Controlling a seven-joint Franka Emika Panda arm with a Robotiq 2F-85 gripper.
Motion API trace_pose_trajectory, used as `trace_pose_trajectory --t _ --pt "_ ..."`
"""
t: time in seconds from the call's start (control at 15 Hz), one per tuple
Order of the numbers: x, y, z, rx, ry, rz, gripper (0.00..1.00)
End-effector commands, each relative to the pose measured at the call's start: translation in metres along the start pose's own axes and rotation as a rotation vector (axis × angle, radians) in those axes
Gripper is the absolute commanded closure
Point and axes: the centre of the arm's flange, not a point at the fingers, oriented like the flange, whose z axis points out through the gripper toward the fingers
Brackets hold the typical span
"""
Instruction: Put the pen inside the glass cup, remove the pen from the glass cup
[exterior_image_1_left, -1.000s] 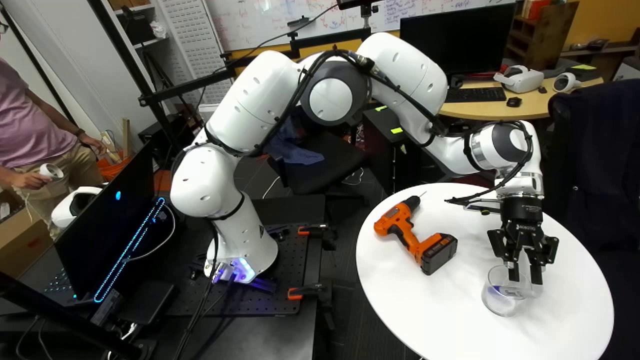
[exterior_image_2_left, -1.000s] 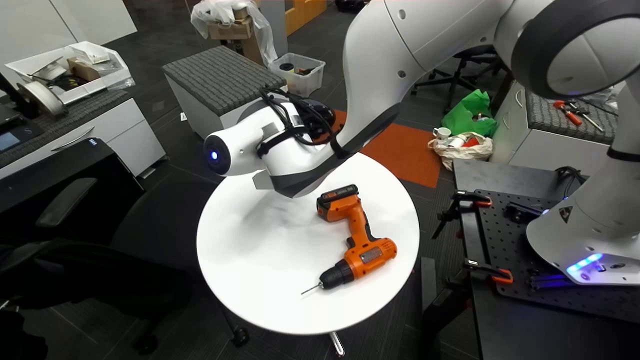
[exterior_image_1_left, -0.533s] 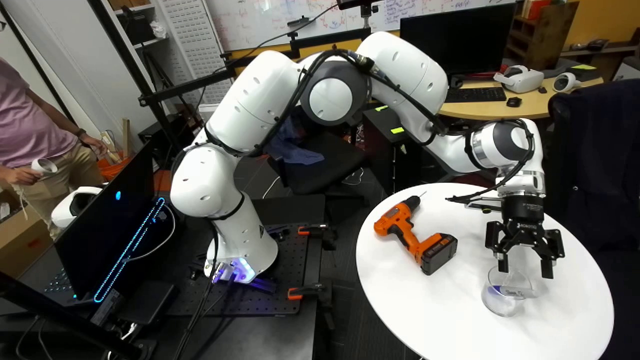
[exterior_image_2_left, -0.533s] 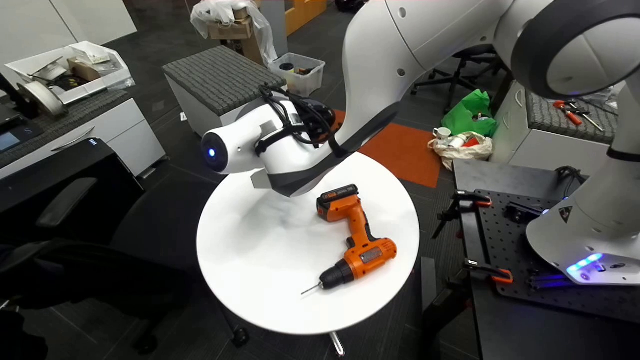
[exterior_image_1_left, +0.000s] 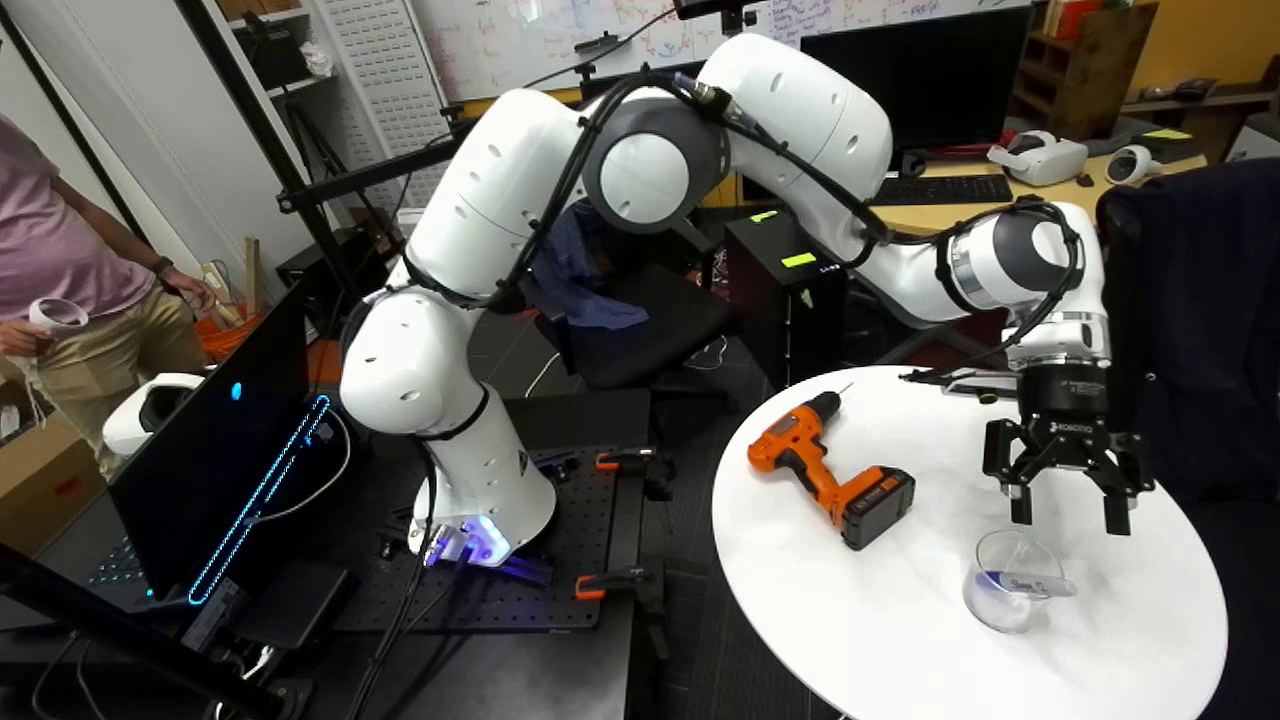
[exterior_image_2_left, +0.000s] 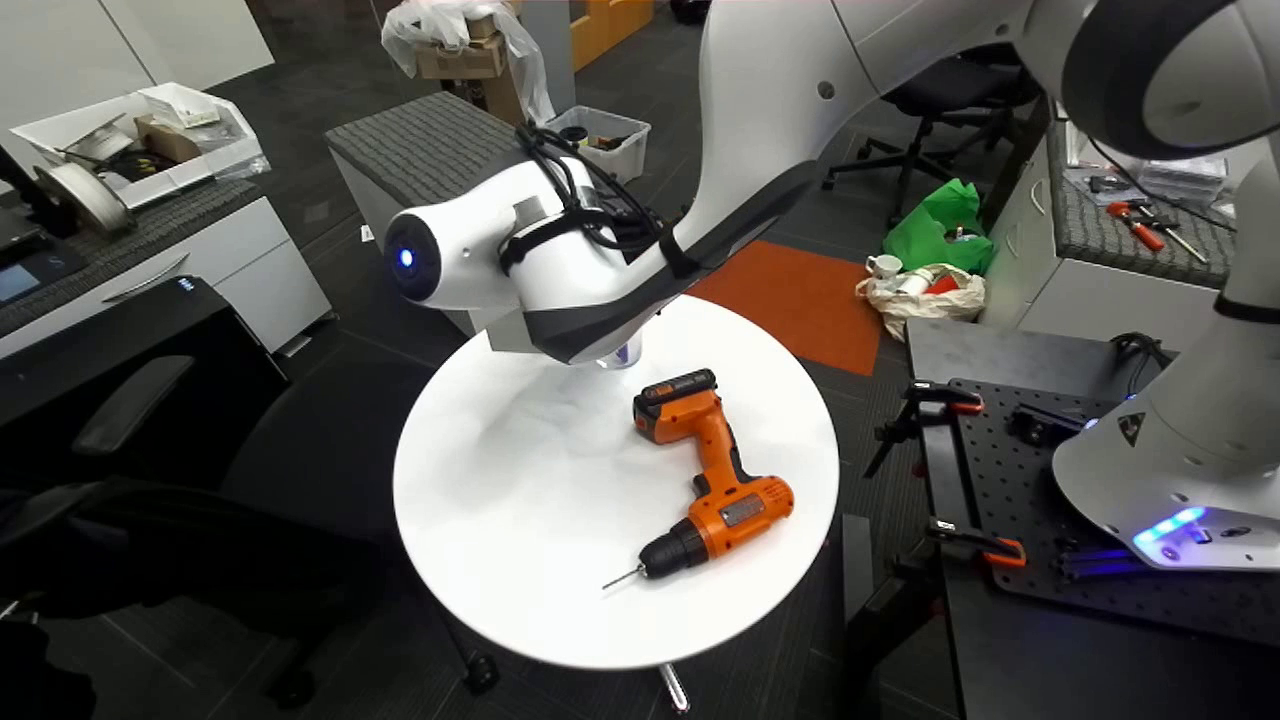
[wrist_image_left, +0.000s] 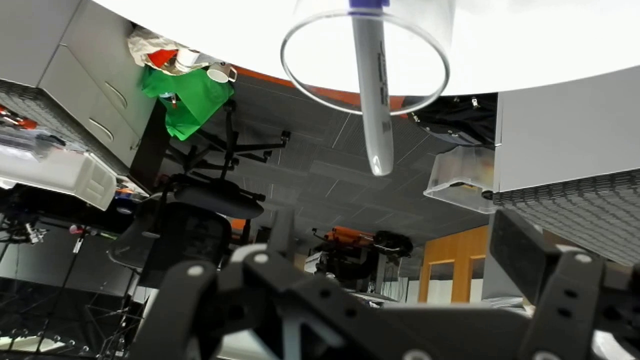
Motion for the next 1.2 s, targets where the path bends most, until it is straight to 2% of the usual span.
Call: trace_pose_trajectory --t 0.0,0.4,1.13 --pt "0.025 0.028 -0.015 0.034 -0.06 0.033 0.0" --pt "0.036 0.039 -0.035 0.104 -0.1 0.027 0.0" --pt "0.023 0.037 -0.027 0.055 -0.092 -0.007 0.0"
